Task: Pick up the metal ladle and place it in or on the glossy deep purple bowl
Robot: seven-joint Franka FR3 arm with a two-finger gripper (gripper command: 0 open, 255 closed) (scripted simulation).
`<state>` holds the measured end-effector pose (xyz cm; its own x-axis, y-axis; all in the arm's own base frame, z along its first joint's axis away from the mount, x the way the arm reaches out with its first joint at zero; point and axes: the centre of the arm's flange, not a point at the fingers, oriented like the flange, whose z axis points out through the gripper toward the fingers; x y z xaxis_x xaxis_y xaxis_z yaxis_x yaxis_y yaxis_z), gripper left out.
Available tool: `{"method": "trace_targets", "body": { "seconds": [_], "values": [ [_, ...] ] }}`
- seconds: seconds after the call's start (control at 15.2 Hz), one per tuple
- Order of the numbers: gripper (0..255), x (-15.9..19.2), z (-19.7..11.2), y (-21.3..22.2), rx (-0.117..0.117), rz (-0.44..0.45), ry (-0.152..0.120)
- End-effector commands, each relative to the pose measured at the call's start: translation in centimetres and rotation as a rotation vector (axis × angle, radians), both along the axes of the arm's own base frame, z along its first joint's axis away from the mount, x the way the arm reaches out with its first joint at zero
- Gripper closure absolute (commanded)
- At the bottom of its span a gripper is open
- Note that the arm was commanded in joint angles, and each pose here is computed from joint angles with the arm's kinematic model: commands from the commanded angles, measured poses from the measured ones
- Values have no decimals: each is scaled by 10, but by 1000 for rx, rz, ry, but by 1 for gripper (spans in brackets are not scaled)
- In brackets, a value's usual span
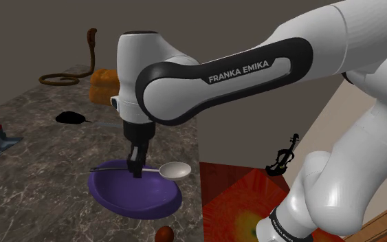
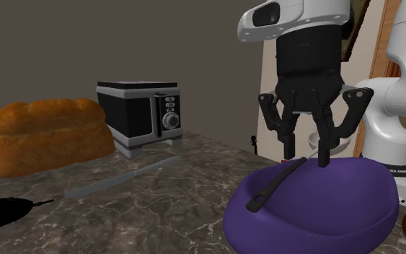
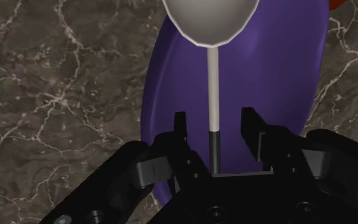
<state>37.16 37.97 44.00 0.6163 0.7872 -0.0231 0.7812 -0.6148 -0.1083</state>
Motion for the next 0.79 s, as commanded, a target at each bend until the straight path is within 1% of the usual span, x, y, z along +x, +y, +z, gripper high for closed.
{"method": "trace_targets", "body": {
  "seconds": [0.0,0.26,0.53,0.73],
  "values": [
    [0,0,-2,0,-1,0,2],
    [0,0,-1,0,-2,0,2],
    [0,5,48,-2,-2,0,2],
    [0,5,48,-2,-2,0,2]
  ]
}}
